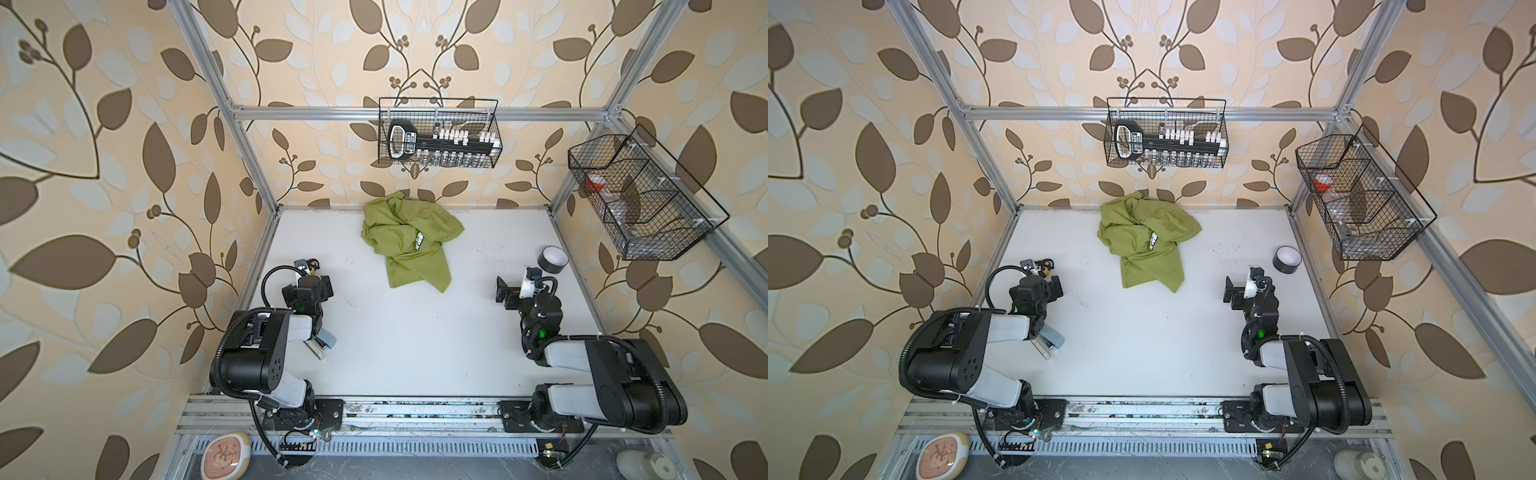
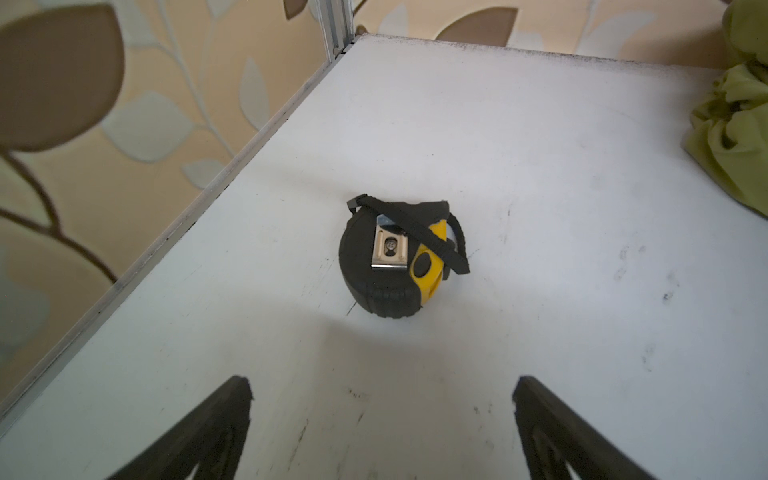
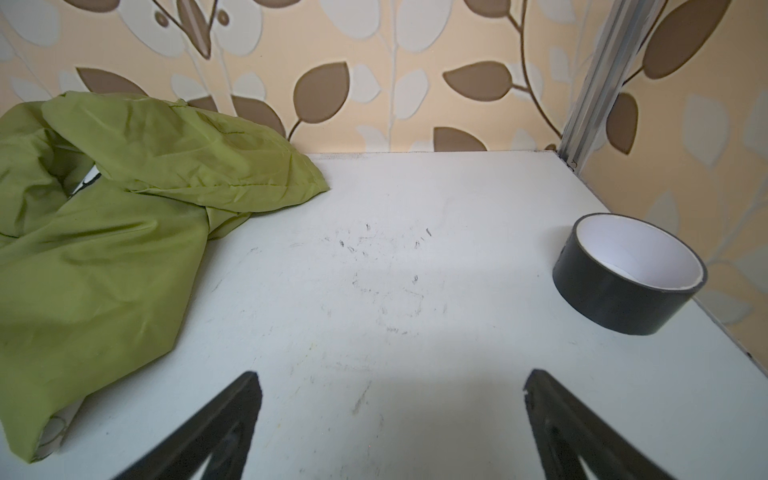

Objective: Zip up the jacket

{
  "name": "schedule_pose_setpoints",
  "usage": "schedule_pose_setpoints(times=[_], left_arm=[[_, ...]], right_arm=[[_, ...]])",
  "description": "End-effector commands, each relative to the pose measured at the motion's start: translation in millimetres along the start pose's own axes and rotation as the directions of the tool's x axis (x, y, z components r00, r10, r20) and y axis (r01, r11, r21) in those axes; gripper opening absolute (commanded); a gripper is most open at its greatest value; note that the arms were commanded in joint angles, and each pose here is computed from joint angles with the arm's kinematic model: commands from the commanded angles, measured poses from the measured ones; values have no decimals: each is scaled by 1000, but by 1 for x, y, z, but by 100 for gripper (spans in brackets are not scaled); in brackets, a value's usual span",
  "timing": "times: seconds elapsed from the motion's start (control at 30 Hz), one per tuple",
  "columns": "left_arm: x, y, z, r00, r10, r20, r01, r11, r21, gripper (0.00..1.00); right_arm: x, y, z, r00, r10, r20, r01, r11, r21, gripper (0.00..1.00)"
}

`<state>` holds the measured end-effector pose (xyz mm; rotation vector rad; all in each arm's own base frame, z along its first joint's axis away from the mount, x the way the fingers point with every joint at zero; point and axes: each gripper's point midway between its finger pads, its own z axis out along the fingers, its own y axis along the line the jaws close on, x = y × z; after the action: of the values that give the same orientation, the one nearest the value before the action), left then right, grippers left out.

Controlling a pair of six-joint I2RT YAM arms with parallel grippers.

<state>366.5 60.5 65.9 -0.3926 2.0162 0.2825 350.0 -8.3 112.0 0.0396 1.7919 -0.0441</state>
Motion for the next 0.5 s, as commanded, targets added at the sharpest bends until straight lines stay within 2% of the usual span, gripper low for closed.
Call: schedule_pose_setpoints(times=[0.0,0.47], left_arm=[[-16,1,-4,997,-37,61,38,999,-12,99],[-17,0,-4,997,-35,63,36,999,-14,99]], right_arm=[[-10,2,2,999,-13,33,13,1000,-11,100],[-9,2,1,999,-13,32,14,1000,-11,100]])
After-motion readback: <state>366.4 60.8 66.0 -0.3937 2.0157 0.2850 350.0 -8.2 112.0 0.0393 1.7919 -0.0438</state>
